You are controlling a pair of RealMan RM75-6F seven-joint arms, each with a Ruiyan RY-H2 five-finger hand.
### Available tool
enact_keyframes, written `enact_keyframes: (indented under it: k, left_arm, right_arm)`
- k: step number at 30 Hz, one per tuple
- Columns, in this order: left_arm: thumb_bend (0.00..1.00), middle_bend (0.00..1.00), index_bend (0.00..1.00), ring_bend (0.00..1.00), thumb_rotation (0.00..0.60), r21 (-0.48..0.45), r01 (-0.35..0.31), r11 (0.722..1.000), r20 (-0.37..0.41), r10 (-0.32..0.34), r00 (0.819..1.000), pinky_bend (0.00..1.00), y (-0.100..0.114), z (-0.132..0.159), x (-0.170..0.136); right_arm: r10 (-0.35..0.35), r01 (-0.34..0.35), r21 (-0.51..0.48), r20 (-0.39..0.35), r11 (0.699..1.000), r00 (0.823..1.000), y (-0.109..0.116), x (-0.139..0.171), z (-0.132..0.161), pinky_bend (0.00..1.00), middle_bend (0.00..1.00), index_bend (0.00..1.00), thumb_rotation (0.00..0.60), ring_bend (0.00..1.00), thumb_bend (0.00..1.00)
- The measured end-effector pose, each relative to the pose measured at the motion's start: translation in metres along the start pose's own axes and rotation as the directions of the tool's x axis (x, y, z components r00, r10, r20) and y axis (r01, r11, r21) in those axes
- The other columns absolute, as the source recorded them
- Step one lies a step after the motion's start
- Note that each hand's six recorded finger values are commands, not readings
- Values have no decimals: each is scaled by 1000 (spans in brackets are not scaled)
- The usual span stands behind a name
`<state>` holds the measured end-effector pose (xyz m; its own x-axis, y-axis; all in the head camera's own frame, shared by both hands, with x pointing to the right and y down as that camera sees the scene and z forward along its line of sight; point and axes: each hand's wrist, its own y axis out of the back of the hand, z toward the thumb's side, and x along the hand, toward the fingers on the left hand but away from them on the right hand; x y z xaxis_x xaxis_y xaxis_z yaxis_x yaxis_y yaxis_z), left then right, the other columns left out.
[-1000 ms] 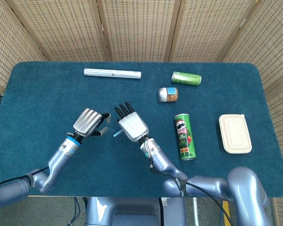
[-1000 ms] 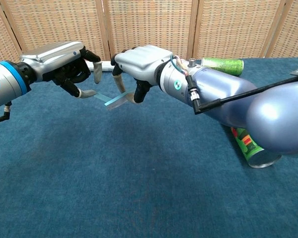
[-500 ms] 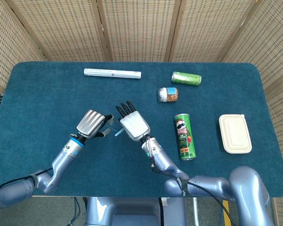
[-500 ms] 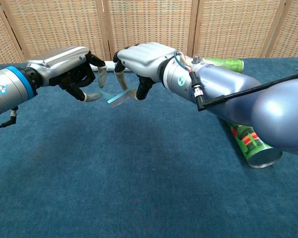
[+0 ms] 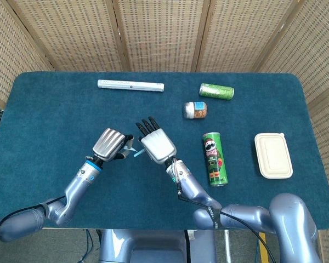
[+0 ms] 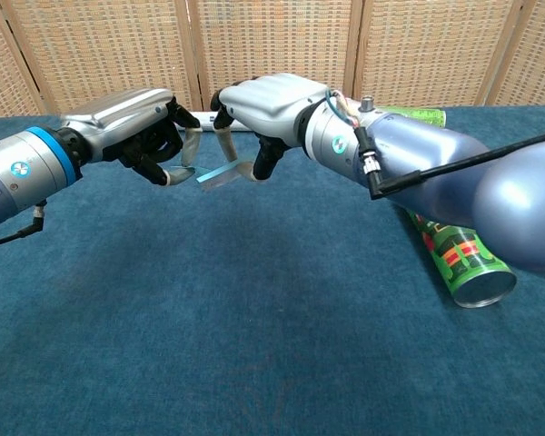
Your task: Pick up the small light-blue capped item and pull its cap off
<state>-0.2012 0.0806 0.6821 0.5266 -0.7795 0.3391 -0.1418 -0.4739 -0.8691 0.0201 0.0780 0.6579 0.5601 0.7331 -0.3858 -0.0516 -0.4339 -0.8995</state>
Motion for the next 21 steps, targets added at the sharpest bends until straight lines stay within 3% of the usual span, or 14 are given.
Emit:
enact_keyframes:
  k: [12,21]
  left_arm:
    - [516,904,784,874,600,6,4,1000,-25,-4,1000,828,-3,-10,-2]
    - [535,904,798,874,600,52,-12,999,-136,19,991,828,5,-75,-40]
  right_arm:
    - [0,-1,23,13,1000,1000,-1,1,-8,0,103,632,600,0,672]
    - [14,-16,41,48,999,999,-8,3,-32,0,103,632,600,0,672]
